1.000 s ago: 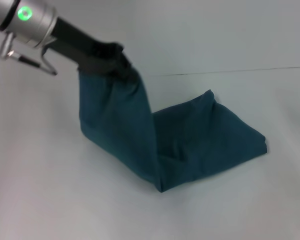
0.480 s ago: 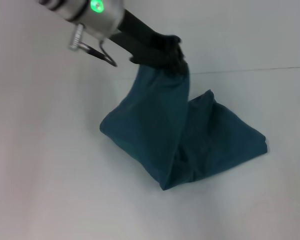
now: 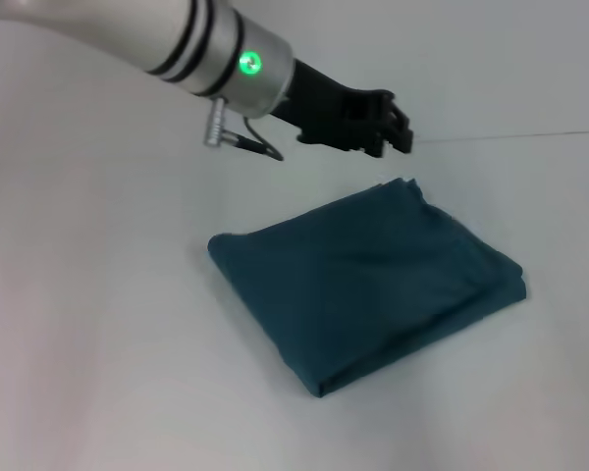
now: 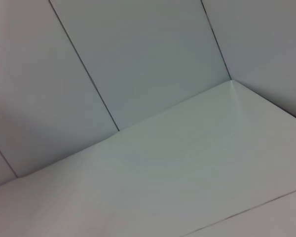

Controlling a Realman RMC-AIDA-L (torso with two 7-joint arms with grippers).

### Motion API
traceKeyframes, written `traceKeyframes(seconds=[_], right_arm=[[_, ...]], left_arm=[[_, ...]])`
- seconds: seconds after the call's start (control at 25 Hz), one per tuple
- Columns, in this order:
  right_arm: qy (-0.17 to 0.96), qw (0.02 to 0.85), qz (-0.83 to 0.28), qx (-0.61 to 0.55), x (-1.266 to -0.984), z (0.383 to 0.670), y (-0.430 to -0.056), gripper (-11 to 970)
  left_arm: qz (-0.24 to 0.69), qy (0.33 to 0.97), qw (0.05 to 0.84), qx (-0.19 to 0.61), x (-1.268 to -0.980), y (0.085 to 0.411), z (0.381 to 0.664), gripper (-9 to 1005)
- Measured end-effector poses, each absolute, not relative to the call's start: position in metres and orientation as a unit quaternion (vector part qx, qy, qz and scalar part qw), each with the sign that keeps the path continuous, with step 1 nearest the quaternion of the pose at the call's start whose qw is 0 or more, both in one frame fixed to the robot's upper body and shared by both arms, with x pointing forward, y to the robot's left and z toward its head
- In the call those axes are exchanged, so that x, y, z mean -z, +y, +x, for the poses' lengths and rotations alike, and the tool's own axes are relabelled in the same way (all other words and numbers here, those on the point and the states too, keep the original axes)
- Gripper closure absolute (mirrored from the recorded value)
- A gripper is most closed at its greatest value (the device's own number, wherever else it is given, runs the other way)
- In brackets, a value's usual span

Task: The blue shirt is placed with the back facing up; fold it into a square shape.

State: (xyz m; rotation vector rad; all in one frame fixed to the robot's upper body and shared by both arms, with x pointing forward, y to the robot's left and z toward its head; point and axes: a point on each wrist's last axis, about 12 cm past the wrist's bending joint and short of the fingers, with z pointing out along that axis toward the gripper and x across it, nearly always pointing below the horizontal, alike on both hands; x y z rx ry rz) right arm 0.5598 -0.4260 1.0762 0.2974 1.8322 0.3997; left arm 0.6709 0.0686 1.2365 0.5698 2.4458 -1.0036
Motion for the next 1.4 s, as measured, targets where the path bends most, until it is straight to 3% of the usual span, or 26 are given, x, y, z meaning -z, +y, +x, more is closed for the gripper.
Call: traceKeyframes(seconds=[0.2,0.48,0.56,0.76,0.88,0.96,1.28,1.4], right_arm=[[0.784,0.582,0.129,-0.175,-1.076,0.559,-0.425,960],[0.777,0.589,0.107,-0.194,-1.083,0.564,-0.417,959],[0.772,0.593,0.100,-0.203,-1.086,0.564,-0.416,959],[0.761,0.608,0.053,-0.220,-1.100,0.568,-0.408,959],[0.759,0.606,-0.003,-0.238,-1.112,0.574,-0.394,959],[0.759,0.600,-0.039,-0.250,-1.121,0.578,-0.385,959],[0.818,0.489,-0.142,-0.267,-1.165,0.607,-0.343,957],[0.852,0.426,-0.167,-0.254,-1.184,0.617,-0.329,877]], left_arm=[[0.152,0.878,0.222,0.395,-1.237,0.099,0.678,763],[0.124,0.850,0.264,0.438,-1.253,0.181,0.676,432],[0.111,0.835,0.283,0.460,-1.250,0.212,0.668,279],[0.086,0.767,0.364,0.520,-1.230,0.291,0.631,168],[0.097,0.746,0.395,0.527,-1.217,0.320,0.606,102],[0.111,0.740,0.406,0.525,-1.207,0.333,0.589,58],[0.227,0.745,0.387,0.494,-1.183,0.345,0.530,52],[0.241,0.754,0.369,0.487,-1.168,0.344,0.518,52]])
